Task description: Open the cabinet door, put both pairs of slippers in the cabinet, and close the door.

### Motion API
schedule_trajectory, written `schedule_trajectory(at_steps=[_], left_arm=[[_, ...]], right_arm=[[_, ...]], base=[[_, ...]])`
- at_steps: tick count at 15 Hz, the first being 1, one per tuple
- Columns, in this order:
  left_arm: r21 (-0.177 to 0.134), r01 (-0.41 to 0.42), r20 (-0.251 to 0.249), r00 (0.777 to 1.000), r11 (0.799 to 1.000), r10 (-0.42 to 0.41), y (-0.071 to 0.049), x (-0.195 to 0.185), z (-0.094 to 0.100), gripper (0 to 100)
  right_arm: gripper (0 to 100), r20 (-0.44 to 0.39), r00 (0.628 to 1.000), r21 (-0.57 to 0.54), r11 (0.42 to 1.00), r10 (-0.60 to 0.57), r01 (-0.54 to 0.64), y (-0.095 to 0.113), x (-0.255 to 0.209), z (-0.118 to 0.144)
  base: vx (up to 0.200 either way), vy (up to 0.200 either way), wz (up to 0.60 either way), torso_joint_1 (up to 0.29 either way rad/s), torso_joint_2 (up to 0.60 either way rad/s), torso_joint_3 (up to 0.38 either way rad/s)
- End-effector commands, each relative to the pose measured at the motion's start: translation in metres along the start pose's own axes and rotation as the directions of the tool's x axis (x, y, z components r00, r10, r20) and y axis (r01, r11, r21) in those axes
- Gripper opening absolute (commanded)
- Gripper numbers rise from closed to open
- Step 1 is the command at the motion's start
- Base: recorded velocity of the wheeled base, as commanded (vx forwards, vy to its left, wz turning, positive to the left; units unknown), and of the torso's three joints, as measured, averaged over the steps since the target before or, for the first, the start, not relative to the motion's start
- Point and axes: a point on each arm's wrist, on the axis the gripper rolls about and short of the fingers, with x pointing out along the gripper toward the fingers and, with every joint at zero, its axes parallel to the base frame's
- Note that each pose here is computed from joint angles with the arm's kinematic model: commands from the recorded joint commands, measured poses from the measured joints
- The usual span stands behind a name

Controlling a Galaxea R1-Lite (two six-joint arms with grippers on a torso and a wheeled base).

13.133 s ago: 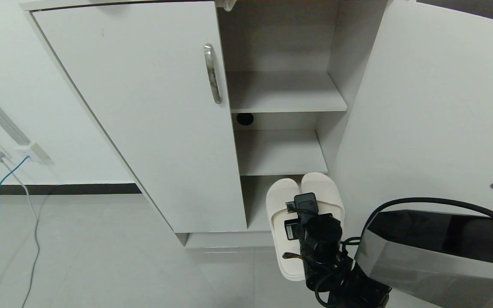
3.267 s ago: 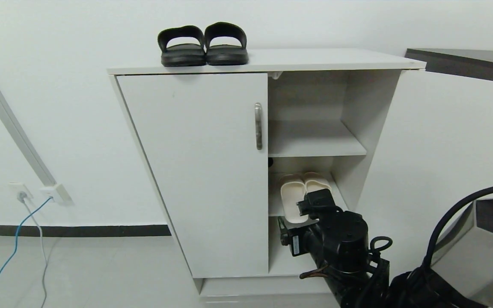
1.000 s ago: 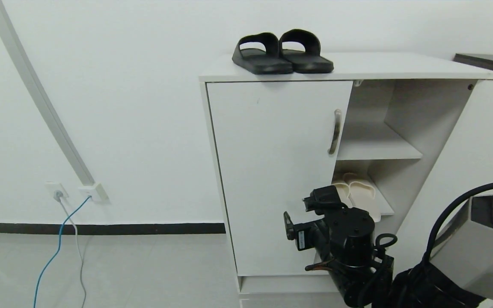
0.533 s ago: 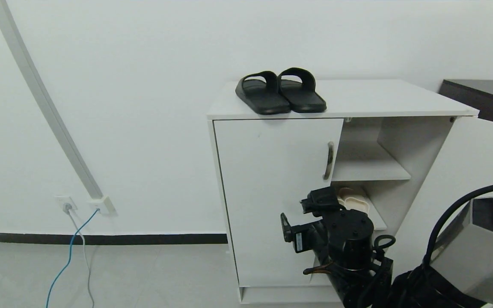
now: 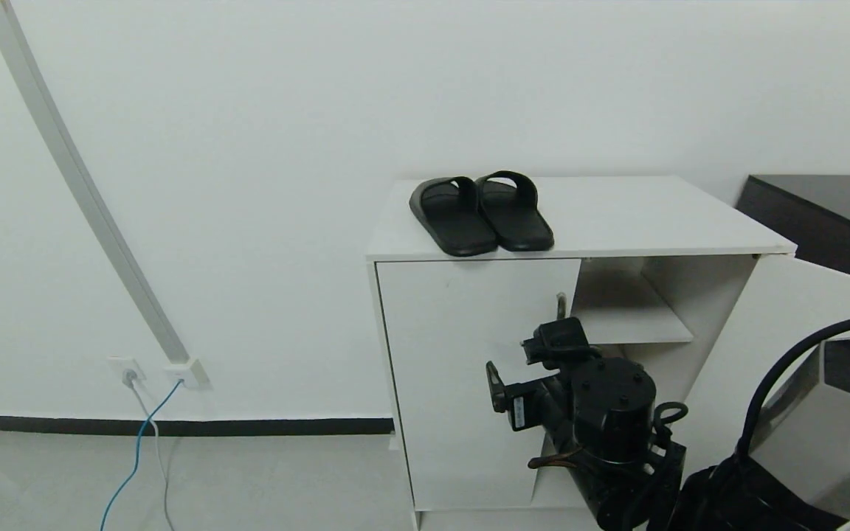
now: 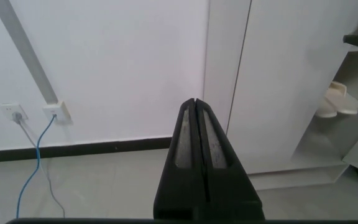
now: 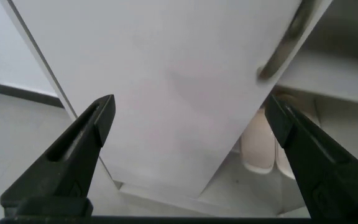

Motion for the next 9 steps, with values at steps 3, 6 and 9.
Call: schedule_trajectory(at_steps=[3, 6, 9], left_arm=[[-0.001, 0.0, -0.001, 1.0, 1.0, 0.0, 0.0, 0.0001, 0.0, 0], [-0.001, 0.0, -0.001, 1.0, 1.0, 0.0, 0.0, 0.0001, 0.0, 0], [-0.001, 0.0, -0.001, 1.0, 1.0, 0.0, 0.0, 0.0001, 0.0, 0]], right_arm=[[100, 0.018, 1.0, 0.006, 1.0, -0.002, 0.002, -0.003, -0.0022, 0.0039], [100, 0.008, 1.0, 0.002, 1.0, 0.001, -0.001, -0.0017, -0.0006, -0.0003], [100, 0.002, 1.0, 0.002, 1.0, 0.001, -0.001, -0.0013, 0.0, -0.0031]], base=[[0.0, 0.0, 0.0, 0.193, -0.5, -0.305], [0.0, 0.0, 0.0, 0.209, -0.53, -0.317], [0.0, 0.0, 0.0, 0.232, -0.55, -0.321]])
